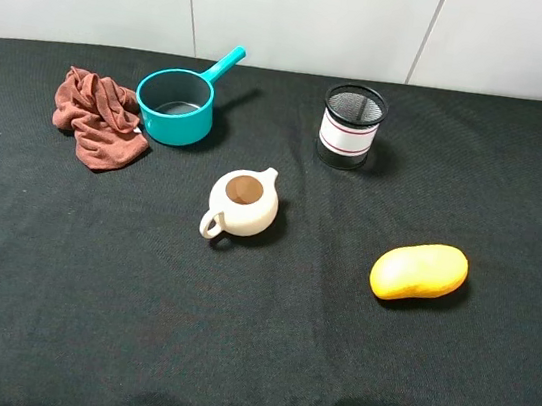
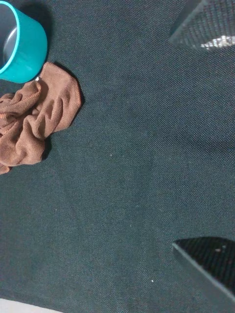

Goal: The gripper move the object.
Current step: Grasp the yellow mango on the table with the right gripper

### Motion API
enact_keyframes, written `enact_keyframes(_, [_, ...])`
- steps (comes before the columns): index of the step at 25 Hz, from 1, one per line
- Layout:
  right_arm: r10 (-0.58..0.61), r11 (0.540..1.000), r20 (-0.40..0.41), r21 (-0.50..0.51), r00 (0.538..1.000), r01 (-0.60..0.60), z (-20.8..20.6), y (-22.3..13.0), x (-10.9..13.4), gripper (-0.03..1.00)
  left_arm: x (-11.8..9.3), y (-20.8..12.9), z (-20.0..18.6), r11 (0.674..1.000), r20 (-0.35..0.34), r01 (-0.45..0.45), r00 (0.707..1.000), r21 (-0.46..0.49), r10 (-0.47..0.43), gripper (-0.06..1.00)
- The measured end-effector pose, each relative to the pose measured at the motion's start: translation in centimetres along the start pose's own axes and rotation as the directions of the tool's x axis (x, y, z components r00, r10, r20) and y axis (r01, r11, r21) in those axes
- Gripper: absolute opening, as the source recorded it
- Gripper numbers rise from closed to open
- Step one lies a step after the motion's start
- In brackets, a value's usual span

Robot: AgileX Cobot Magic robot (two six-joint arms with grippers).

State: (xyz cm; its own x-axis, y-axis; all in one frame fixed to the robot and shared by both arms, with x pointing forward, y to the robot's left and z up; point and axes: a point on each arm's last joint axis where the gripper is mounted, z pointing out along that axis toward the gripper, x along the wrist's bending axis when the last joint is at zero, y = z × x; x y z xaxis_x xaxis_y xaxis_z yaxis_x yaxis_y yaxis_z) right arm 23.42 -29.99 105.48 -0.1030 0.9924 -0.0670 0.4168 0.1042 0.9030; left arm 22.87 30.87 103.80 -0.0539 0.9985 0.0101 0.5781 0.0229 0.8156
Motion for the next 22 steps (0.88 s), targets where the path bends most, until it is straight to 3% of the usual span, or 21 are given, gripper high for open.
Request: enact_keyframes(22, [0.0,1.0,0.0,0.0,1.0,0.0,0.0,0.0,0.0,0.69,0.0,0.0,0.0,1.0,0.0,0.0,1.0,0.0,0.0,0.76])
